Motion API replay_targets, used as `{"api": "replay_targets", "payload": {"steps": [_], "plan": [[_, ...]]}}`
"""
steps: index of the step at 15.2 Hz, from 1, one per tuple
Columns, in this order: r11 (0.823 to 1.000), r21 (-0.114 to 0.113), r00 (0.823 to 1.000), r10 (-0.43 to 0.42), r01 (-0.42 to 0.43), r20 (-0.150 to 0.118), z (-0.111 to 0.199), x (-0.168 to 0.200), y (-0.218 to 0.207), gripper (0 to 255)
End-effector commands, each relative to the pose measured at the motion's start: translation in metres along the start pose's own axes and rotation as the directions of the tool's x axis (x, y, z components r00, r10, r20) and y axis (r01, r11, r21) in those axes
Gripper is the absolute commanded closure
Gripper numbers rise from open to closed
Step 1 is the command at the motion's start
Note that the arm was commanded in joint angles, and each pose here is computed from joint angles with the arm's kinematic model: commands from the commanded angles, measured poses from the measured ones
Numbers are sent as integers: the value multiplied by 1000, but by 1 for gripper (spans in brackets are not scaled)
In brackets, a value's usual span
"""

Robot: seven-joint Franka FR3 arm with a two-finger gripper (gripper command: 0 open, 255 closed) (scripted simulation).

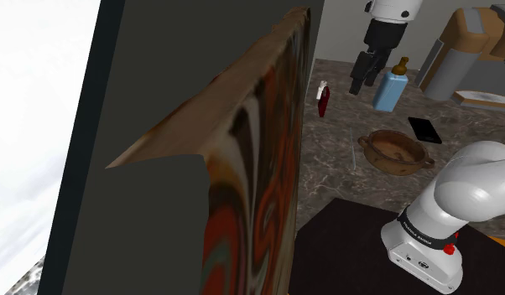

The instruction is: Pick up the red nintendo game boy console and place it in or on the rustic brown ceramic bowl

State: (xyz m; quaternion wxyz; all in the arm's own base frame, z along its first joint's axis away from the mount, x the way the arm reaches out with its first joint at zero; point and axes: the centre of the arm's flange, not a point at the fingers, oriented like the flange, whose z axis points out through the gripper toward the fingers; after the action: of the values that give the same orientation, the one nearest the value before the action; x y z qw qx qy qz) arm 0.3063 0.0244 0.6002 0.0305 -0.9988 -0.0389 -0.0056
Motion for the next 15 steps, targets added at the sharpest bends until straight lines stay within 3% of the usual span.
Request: {"api": "replay_targets", "payload": {"steps": [1,15], "plan": [[1000,0,1000,0,0,0,0,0,0,0],[981,0,981,192,-192,-5,76,112,125,0]]}}
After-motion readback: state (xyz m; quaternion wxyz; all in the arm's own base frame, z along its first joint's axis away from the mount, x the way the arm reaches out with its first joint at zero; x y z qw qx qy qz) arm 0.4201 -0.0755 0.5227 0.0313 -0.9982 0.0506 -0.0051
